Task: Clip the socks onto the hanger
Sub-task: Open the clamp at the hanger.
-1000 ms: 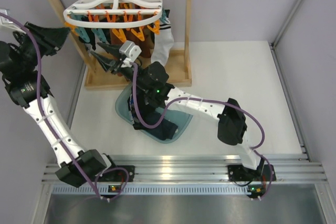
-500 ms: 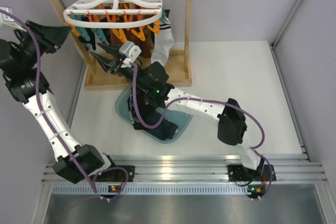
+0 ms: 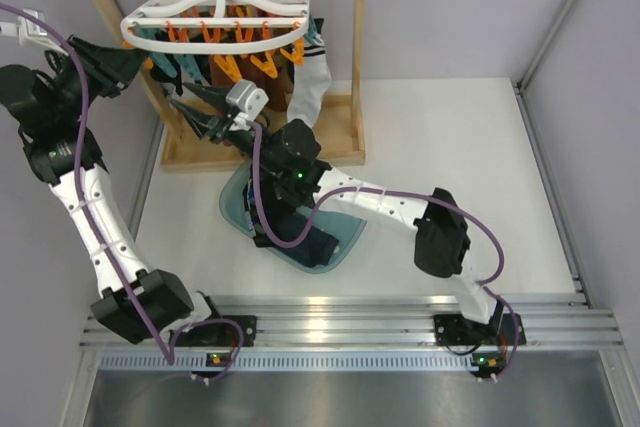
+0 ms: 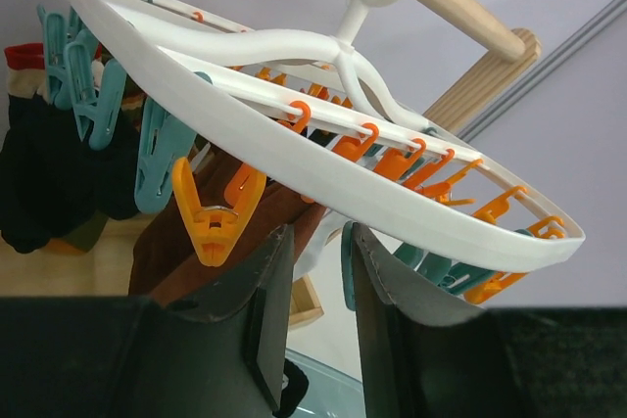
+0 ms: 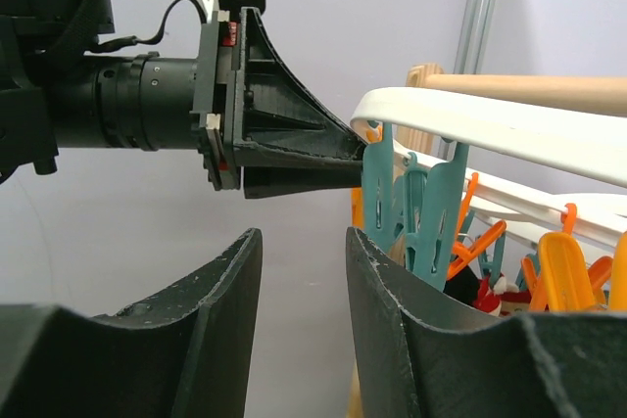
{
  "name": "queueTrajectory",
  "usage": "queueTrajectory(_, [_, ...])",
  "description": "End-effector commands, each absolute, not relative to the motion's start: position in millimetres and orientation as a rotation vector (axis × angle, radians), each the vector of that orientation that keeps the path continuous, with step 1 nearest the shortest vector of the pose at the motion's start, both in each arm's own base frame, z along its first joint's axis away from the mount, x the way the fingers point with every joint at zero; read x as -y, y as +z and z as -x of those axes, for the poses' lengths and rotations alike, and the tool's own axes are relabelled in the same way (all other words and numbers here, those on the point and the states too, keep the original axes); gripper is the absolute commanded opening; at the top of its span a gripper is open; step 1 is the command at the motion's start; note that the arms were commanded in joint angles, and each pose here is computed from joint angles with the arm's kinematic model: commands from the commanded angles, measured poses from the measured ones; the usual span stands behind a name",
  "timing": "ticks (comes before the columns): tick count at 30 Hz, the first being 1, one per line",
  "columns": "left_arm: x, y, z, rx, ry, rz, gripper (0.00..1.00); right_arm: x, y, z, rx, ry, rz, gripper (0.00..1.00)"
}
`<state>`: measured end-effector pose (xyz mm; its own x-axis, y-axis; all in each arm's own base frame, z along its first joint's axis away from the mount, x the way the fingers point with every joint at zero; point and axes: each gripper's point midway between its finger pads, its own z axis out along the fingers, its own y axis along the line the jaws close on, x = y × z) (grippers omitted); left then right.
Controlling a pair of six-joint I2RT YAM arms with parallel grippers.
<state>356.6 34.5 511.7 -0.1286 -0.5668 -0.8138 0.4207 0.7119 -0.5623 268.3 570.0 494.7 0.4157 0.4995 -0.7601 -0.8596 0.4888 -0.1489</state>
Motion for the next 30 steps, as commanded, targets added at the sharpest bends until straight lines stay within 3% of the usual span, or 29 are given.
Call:
queueTrajectory(1, [-29, 517, -359, -1.46, -0.814, 0.084, 0.35, -565, 516, -249, -0.636, 0.948, 0.545, 0.4])
queueTrajectory(11, [-18, 514, -362, -1.468, -0.843, 0.065, 0.34, -567, 515, -255, -0.639, 0.932, 0.53, 0.4])
queueTrajectory(14, [-14, 515, -358, -1.468, -0.854, 0.06, 0.26, -570, 513, -257, -0.647, 0.929, 0.524, 0.4])
queueTrajectory(15, [-12, 516, -355, -1.469, -0.859, 0.055, 0.19, -571, 512, -260, -0.649, 0.926, 0.519, 0.4])
queueTrajectory(22, [-2, 517, -341, -1.473, -0.879, 0.037, 0.0, -568, 521, -280, -0.668, 0.855, 0.444, 0.41])
queueTrajectory(30, [7, 516, -330, -1.477, -0.886, 0.004, 0.0, -559, 522, -299, -0.689, 0.822, 0.402, 0.44])
